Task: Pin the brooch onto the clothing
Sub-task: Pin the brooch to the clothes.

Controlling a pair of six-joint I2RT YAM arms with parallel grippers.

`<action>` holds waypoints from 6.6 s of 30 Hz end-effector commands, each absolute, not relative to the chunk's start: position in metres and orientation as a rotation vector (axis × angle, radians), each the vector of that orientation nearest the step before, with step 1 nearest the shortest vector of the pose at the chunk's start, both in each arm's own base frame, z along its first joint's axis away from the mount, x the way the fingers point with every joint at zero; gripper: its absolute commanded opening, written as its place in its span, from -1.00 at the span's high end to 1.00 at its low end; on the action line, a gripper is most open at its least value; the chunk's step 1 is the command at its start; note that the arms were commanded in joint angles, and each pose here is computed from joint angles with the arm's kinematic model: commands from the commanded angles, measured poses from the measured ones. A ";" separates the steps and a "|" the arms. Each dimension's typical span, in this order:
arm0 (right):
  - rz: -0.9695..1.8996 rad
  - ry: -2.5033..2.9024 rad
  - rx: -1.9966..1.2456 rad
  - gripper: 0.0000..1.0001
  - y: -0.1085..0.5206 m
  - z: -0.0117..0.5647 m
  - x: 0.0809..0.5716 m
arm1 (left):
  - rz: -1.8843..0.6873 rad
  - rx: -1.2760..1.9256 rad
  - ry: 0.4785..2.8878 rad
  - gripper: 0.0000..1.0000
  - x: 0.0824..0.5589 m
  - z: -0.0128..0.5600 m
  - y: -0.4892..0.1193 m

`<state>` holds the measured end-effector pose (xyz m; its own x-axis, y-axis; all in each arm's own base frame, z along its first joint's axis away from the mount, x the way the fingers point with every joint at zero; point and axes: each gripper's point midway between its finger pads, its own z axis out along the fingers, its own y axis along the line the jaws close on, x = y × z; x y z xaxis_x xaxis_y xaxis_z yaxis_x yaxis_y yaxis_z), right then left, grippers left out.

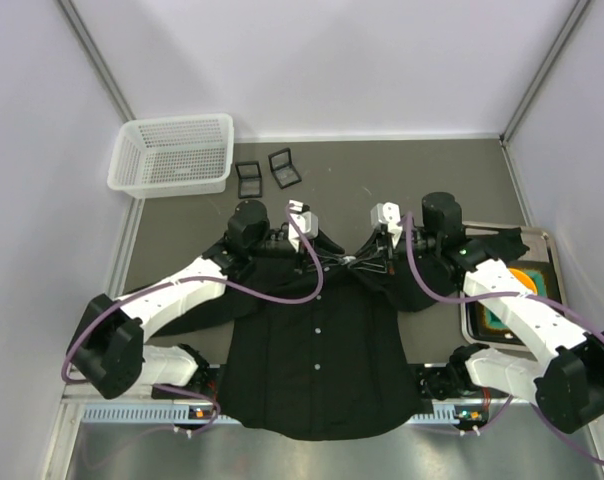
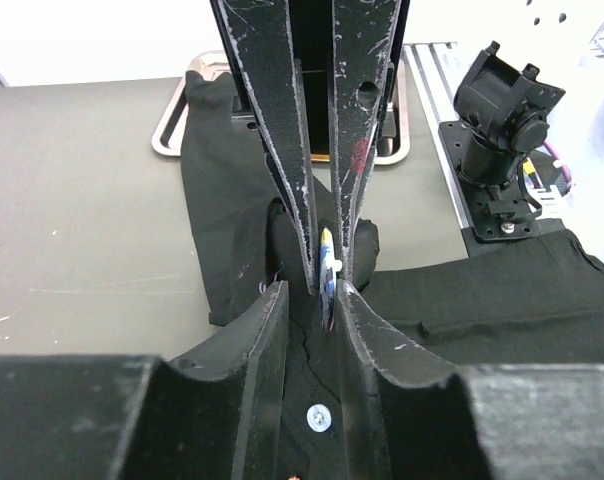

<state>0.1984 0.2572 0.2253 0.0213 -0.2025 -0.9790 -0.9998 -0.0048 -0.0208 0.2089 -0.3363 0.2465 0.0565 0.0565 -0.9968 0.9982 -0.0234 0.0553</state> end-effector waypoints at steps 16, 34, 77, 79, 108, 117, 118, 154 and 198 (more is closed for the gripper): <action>1.360 1.646 -1.196 1.00 0.267 0.185 0.195 | -1.590 1.041 1.497 1.00 0.186 0.190 -0.349; 1.457 1.822 -1.003 0.31 0.260 0.174 0.195 | -1.684 0.973 1.512 1.00 0.179 0.184 -0.346; 1.428 1.642 -1.150 0.21 0.259 0.180 0.180 | -1.752 0.975 1.484 1.00 0.181 0.190 -0.347; 1.425 1.643 -1.151 0.21 0.259 0.179 0.180 | -1.752 0.973 1.485 1.00 0.181 0.190 -0.347; 1.555 1.813 -1.122 0.66 0.267 0.177 0.177 | -1.656 1.185 1.251 1.00 0.165 0.201 -0.345; 1.505 1.892 -1.141 0.67 0.270 0.170 0.184 | -1.613 1.227 1.226 1.00 0.168 0.200 -0.350; 1.491 1.894 -1.144 0.67 0.270 0.170 0.186 | -1.608 1.227 1.226 1.00 0.169 0.201 -0.350; 1.307 2.326 -0.889 1.00 0.264 0.144 0.219 | -1.354 1.404 1.089 1.00 0.163 0.197 -0.349; 1.225 1.948 -1.264 1.00 0.256 0.164 0.194 | -1.376 1.387 1.217 0.16 0.173 0.191 -0.347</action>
